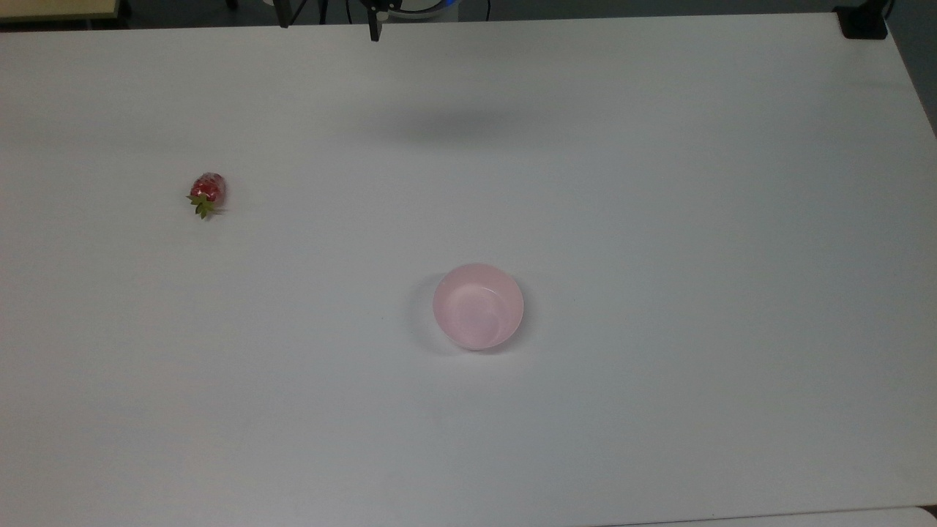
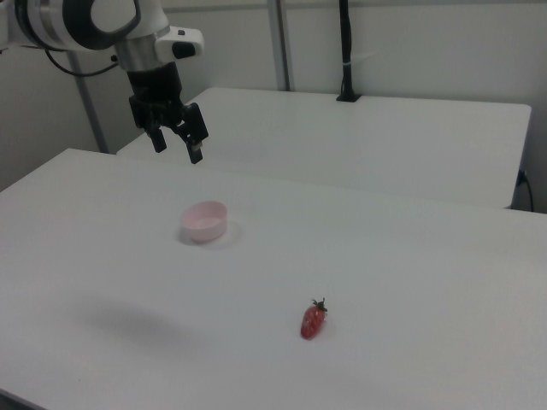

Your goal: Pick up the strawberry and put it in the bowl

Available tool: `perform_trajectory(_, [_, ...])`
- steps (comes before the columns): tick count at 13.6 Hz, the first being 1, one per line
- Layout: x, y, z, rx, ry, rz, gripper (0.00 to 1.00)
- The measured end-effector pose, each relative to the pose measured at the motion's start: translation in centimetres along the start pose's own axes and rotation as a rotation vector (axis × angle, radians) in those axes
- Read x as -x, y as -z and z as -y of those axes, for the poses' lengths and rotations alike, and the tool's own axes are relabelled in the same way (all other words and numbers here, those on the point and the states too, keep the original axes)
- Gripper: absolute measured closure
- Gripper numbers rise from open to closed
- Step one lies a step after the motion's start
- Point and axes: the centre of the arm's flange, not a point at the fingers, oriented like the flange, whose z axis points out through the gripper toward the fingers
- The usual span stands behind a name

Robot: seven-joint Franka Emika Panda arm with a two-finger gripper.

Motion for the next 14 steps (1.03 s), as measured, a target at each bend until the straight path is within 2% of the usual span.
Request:
perform_trajectory(8, [-0.1, -0.2, -1.7, 0.011, 0.084, 0.004, 0.0])
perform_trajectory(10, [-0.3, -0.6, -3.9, 0.037, 0.071, 0.012, 0.0])
perform_trajectory(12, [-0.3, -2.1, -6.1, 0.091, 0.12, 0.047, 0.0])
perform_trajectory(14, [-0.4, -4.5, -8.8, 0.116, 0.146, 0.089, 0.0])
